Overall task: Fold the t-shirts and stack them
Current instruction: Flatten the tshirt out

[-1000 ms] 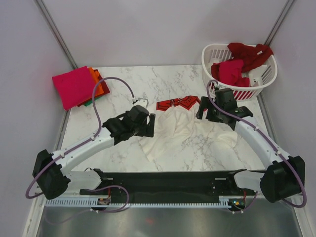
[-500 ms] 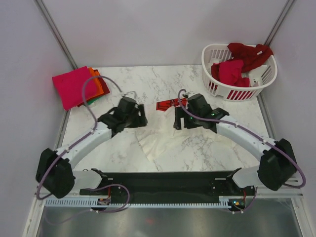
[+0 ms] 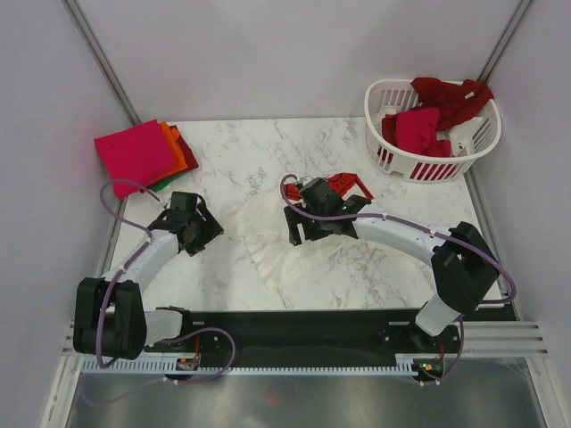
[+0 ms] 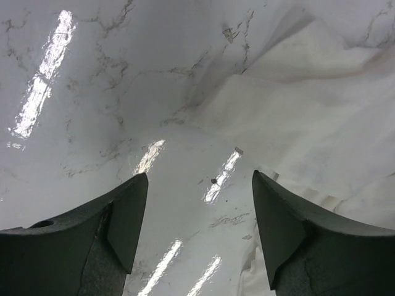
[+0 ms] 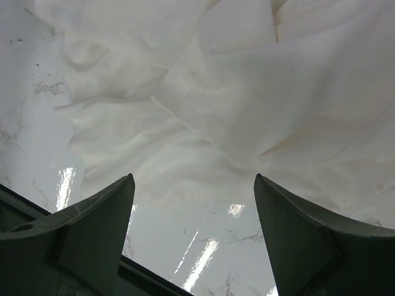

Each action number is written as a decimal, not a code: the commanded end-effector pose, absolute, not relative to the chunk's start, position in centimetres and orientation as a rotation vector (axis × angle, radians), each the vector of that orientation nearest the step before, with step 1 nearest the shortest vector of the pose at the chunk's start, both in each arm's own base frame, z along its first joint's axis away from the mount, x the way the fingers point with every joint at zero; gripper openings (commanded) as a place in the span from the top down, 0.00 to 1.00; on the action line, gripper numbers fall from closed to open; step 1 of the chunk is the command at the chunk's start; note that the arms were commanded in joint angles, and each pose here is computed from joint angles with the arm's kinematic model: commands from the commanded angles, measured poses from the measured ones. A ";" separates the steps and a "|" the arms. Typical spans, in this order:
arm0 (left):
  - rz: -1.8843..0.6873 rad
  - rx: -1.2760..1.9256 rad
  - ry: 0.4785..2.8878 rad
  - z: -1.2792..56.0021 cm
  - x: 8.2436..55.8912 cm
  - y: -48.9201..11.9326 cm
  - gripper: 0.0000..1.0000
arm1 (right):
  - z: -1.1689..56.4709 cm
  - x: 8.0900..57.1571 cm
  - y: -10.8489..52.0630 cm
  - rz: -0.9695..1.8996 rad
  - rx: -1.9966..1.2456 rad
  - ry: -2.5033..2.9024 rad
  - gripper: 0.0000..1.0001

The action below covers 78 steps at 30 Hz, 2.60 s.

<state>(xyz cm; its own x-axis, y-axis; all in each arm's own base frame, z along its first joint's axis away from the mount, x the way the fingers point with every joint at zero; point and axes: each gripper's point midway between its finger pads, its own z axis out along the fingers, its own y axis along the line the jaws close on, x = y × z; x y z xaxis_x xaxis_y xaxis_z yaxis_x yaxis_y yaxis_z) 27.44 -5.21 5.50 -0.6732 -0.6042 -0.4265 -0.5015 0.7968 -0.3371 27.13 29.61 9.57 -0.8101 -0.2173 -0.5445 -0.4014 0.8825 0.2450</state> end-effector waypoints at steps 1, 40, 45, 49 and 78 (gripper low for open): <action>-0.273 -0.923 2.371 5.3 29.3 -4.9 0.24 | 10.1 27.0 28.4 0.444 -0.449 2.497 0.13; -0.329 -0.960 2.404 2.5 32.9 -5.8 0.98 | 11.0 27.2 31.1 0.464 -0.507 2.450 0.19; -0.334 -0.953 2.398 2.5 32.9 -5.8 0.98 | 8.3 29.2 32.1 0.306 -0.502 2.487 0.26; -0.344 -0.947 2.395 2.5 32.9 -5.9 0.98 | 6.3 30.3 33.5 0.223 -0.532 2.505 0.29; -0.352 -0.926 2.400 2.4 33.2 -6.1 0.98 | 6.2 31.3 32.3 -0.004 -0.569 2.478 1.00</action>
